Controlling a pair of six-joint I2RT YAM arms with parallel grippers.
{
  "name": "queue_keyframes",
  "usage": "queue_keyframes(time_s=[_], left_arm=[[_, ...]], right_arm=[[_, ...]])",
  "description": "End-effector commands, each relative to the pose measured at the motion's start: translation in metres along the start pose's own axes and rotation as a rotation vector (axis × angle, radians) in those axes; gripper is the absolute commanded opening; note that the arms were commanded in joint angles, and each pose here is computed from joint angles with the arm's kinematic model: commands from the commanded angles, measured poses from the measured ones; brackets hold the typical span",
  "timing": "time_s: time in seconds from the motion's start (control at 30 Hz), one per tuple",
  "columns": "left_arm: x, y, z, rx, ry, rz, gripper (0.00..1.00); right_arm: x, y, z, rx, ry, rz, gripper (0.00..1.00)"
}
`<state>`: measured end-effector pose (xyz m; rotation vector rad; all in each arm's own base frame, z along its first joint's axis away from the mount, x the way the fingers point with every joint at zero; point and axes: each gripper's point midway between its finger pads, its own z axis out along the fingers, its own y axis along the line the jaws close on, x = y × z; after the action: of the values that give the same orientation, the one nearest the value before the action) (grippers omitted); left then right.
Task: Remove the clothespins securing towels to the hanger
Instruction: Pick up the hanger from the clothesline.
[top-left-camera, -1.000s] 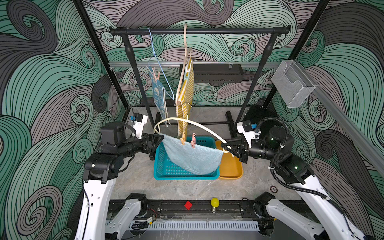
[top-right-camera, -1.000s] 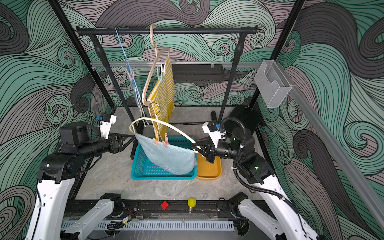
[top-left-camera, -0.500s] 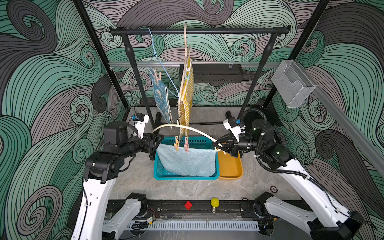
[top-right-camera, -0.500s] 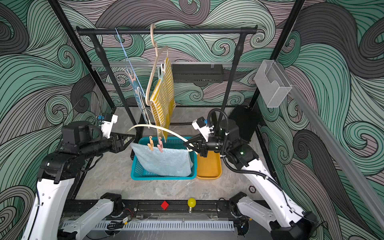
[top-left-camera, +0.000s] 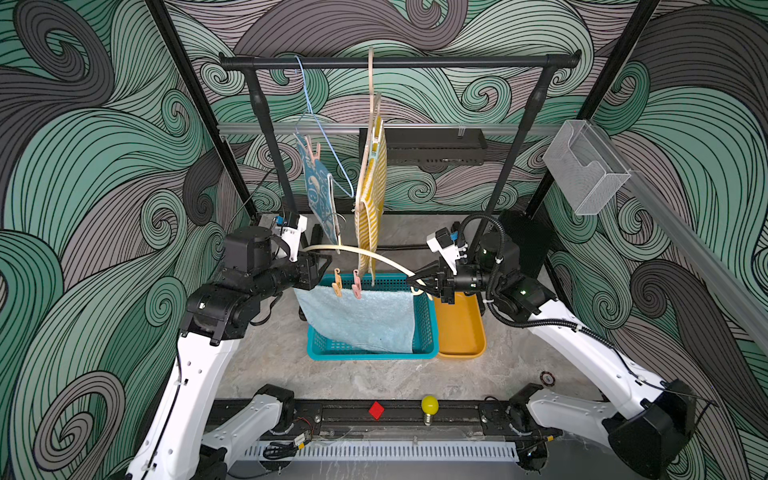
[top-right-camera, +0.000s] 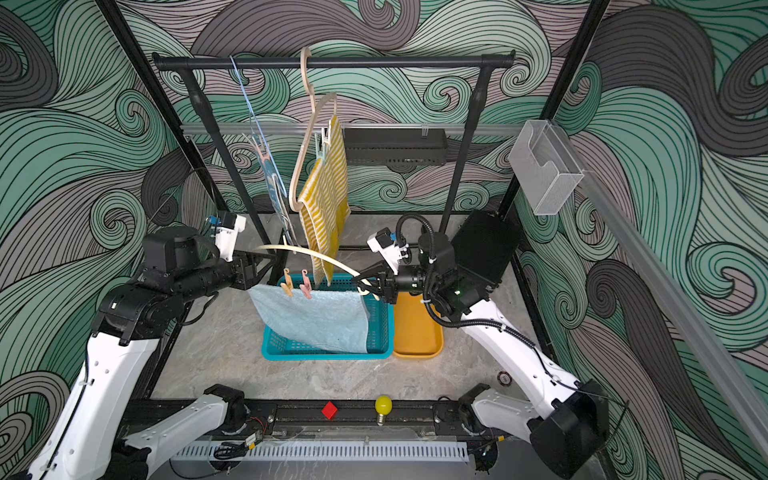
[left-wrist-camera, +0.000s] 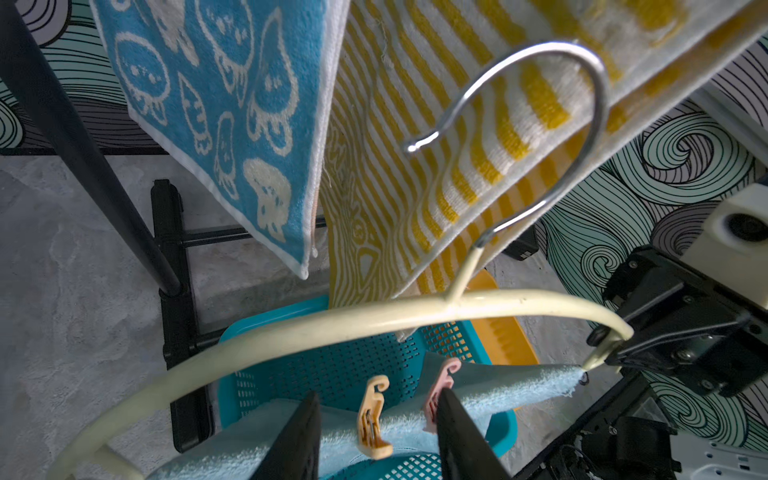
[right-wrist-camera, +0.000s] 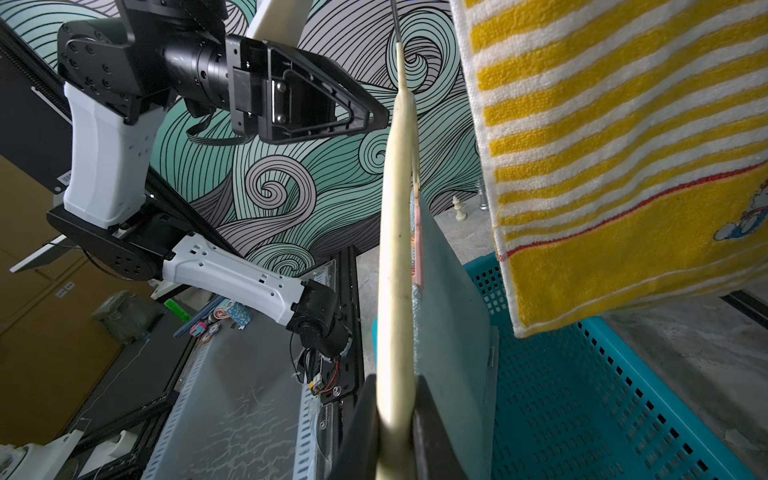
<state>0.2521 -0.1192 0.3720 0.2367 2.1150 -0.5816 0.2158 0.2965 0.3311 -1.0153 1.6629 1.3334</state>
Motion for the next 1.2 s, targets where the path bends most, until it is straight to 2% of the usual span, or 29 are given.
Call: queue_keyframes(time_s=[0.0,0.33,0.43,1.17], left_arm=[[-0.012,0.000,0.005,-0.029,-0.035,0.016,0.42],[-0.009,-0.002,0.023,-0.072,-0.024,0.066,0.42],[-0.008,-0.002,0.028,-0.074,-0.028,0.075,0.36],[-0.006,-0.004,0.071,-0.060,-0.019,0.065,0.29]], right_arm=[[-0.018,0.009,0.001,-0.029,-0.086,-0.067,0.00],[0.001,0.002,0.008,-0.025,-0.074,-0.003,0.00],[0.007,-0.001,0.009,-0.021,-0.065,0.012,0.00],[0.019,0.001,0.011,-0.025,-0.059,0.043,0.00]])
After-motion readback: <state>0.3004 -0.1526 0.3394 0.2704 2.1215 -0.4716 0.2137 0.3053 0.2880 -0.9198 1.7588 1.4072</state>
